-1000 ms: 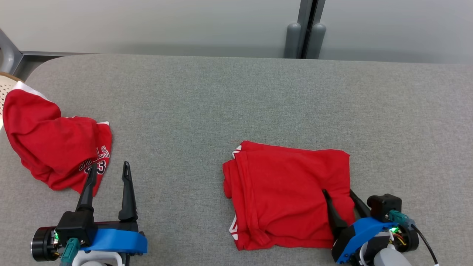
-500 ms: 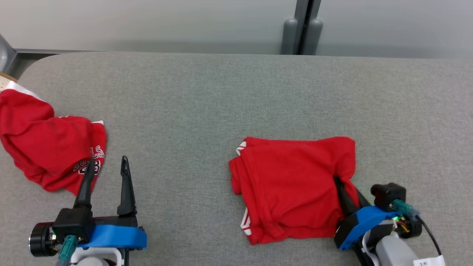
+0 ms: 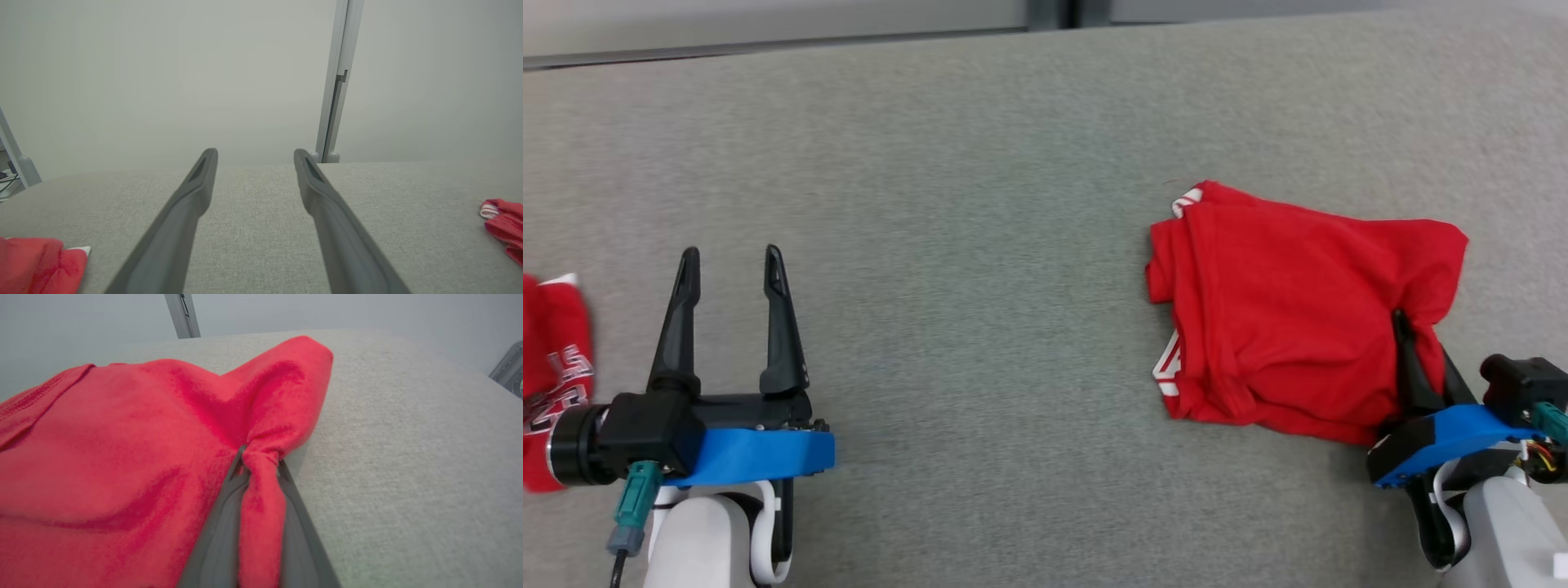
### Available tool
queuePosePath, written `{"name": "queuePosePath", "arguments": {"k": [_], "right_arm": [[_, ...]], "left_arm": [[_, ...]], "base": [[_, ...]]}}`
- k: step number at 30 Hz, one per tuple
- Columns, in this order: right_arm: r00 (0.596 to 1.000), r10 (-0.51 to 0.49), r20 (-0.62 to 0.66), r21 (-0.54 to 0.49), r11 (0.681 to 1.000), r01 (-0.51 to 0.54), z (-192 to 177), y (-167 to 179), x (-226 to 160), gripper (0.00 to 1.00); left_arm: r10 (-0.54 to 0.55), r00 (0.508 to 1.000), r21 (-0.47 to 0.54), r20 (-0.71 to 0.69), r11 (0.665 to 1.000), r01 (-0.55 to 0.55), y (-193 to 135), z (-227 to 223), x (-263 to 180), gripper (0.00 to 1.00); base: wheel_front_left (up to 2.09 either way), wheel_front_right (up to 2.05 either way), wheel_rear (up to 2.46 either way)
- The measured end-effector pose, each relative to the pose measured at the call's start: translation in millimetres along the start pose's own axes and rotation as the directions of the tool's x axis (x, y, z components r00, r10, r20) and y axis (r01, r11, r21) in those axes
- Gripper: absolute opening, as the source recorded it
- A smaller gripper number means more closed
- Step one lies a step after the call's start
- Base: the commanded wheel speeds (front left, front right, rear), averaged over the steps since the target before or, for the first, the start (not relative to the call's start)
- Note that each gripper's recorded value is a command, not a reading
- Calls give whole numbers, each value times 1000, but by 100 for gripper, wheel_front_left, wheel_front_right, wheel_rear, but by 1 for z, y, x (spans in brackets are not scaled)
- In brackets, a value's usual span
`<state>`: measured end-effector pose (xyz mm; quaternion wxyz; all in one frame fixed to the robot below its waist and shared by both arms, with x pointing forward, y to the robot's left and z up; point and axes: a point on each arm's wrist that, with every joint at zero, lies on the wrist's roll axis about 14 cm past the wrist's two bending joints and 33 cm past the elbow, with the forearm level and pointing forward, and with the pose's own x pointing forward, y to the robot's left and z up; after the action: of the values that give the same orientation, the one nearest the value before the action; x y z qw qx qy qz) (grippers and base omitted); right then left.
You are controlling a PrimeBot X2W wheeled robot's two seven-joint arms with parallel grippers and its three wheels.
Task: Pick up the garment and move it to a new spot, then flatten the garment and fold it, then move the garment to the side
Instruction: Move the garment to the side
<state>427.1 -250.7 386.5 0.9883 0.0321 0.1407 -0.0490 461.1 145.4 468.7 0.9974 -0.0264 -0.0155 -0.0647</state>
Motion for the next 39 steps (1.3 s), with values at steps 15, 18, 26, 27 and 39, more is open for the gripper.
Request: {"name": "queuePosePath", "arguments": {"k": [15, 18, 26, 27, 39], "right_arm": [[980, -198, -21, 24, 980, 199, -14, -60, -37, 0], [985, -174, 18, -4, 985, 174, 0, -57, -24, 0], [988, -63, 141, -199, 976, 90, 73, -59, 44, 0], [987, -54, 152, -221, 971, 88, 83, -60, 53, 0], [985, -133, 112, -355, 920, 164, 125, -112, 134, 0]], "left_arm": [[-120, 993, -20, -8, 993, 120, -40, -26, 39, 100], [-119, 993, -14, -5, 993, 119, -38, -25, 40, 100], [-122, 992, 14, 22, 992, 122, -30, -26, 55, 100], [-123, 992, 16, 26, 992, 123, -29, -27, 57, 100], [-102, 994, 52, 28, 994, 100, -9, -40, 71, 100]], "base": [[0, 0, 0], [0, 0, 0], [0, 0, 0], [0, 0, 0], [0, 0, 0]]}}
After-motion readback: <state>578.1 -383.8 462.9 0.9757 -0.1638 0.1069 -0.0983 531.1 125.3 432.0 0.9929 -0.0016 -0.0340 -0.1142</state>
